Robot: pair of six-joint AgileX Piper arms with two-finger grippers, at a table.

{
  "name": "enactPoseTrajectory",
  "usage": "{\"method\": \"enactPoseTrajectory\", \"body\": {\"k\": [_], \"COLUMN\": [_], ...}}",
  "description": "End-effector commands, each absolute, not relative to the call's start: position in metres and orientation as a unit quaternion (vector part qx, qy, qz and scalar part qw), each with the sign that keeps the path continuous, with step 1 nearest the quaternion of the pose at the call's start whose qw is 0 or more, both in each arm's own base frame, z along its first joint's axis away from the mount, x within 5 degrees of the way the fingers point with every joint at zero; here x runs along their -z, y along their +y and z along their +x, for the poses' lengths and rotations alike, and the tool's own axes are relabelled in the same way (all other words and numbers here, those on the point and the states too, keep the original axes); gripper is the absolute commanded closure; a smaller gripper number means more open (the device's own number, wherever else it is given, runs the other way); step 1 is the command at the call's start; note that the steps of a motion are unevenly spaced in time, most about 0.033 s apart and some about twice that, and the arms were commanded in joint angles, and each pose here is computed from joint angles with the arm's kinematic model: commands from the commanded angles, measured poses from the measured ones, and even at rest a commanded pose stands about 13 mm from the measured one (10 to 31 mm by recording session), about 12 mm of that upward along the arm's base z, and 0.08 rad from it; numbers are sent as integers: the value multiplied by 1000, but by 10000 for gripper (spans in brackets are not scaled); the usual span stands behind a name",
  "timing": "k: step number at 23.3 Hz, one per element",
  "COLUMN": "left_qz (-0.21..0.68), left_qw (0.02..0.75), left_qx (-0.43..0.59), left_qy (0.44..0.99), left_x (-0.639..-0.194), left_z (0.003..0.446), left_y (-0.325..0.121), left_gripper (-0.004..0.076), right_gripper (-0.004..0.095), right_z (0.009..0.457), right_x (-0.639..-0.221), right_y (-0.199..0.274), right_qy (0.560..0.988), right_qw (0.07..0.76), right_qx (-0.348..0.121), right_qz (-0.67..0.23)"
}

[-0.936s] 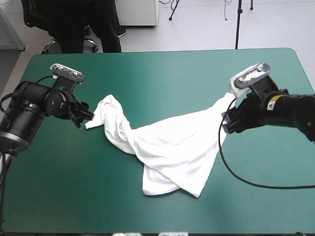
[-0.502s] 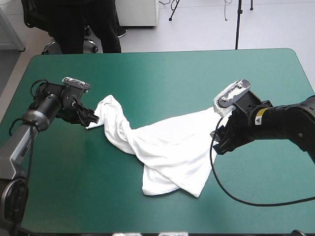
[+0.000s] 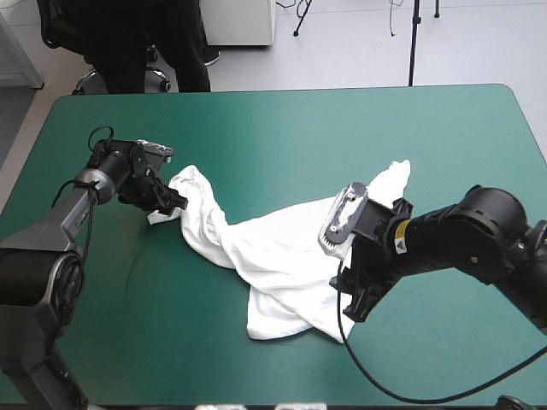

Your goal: Fold the cloth

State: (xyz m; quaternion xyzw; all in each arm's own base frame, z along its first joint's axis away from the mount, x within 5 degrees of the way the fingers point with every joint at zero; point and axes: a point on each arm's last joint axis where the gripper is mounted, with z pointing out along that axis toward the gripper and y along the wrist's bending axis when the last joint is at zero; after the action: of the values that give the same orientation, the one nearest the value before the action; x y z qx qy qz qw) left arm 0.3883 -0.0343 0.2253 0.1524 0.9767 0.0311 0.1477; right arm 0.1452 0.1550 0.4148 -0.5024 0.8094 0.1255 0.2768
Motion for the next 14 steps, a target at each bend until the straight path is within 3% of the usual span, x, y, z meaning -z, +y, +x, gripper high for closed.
{"method": "enactPoseTrajectory", "body": {"k": [1,8,14], "left_qz": [146,149,148], "left_qw": [188,157,147], "left_qx": [-14,14,17], "left_qy": [971,976,978], "left_x": [-247,-229,-228], "left_z": [392,395,393], "left_y": [-38,-43,-43], "left_gripper": [343,468,712], "right_gripper": [300,300,300], "right_z": [139,136,125], "right_x": [-407,-362,-344], "right_y": [155,158,176], "right_qy": [799,799,754], "right_qw": [270,211,219], "right_qx": [-109,-68,-76], "right_qz": [-526,-559,-615]}}
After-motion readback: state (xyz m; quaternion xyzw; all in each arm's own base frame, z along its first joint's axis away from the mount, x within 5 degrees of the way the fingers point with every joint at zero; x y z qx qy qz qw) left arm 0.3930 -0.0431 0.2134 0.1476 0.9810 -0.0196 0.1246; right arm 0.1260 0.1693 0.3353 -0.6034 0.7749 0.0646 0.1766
